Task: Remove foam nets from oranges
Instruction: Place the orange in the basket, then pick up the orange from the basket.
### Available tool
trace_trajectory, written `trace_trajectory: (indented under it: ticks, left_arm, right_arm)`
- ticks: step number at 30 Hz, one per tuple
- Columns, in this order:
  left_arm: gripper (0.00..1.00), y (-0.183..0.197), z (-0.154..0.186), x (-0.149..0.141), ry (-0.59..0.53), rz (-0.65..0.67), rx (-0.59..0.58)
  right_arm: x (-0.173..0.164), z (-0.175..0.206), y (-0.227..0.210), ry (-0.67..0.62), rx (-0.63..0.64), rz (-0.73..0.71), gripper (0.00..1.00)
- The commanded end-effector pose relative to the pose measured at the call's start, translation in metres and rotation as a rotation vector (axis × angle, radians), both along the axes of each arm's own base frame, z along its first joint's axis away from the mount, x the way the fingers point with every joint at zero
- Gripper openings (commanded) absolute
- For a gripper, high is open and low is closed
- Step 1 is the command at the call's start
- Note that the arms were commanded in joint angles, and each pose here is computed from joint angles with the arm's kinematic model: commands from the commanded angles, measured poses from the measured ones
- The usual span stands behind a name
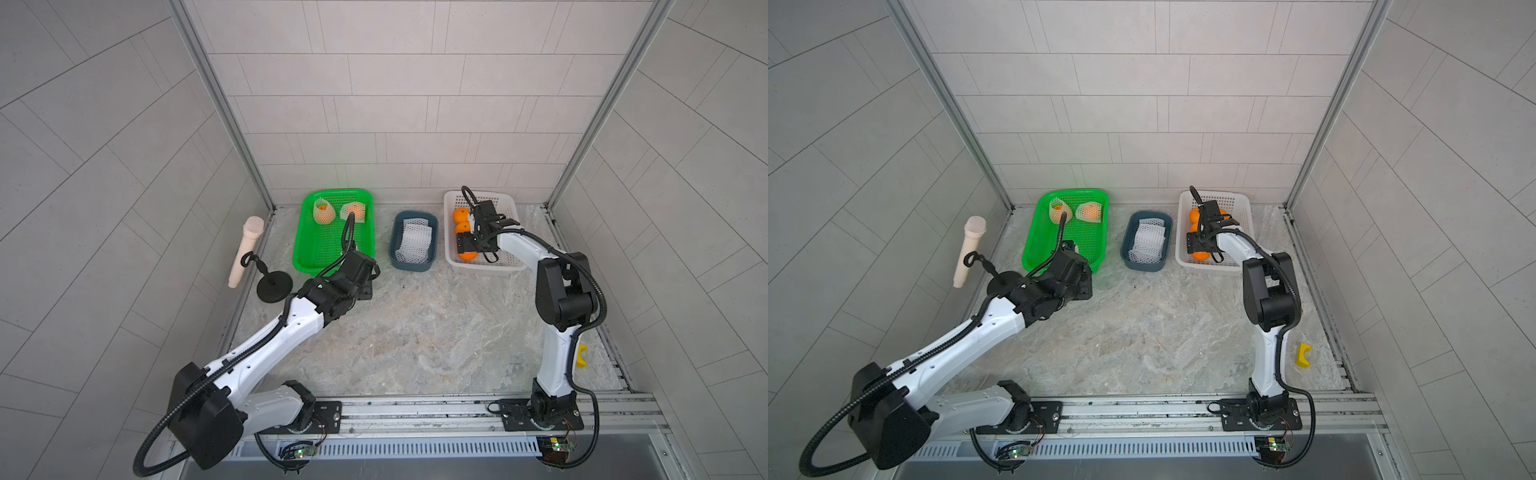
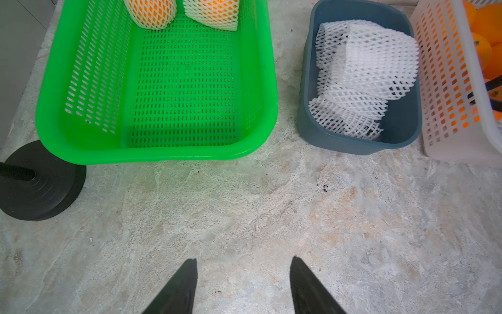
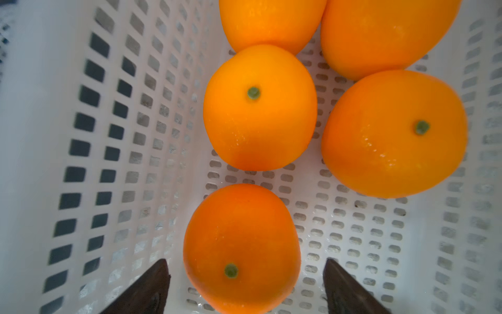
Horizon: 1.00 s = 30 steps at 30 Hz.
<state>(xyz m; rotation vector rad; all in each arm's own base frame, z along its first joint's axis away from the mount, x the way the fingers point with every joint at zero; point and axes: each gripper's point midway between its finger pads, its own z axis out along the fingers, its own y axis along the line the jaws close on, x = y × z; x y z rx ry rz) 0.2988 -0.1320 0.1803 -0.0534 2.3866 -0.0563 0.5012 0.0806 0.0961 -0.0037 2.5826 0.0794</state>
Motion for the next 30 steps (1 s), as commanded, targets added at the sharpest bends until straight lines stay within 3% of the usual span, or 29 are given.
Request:
trace_trajectory:
  ticks: [1,11,30]
  left_arm:
    - [0.59,0.004,0.007,-0.003,-0.013,0.016,0.002]
    - [0.59,0.002,0.007,0.000,-0.005,0.009,0.015]
    - [0.59,0.000,0.004,0.001,0.006,0.005,0.019]
  right_arm:
    - [-0.004,0.020,-0.005,-0.036,-0.009,-0.010,0.89]
    - [-0.027,0.043,0.017,-0.090,0.097,0.044,0.87]
    - [-0.078,0.072,0.049,-0.163,0.074,0.149,0.85]
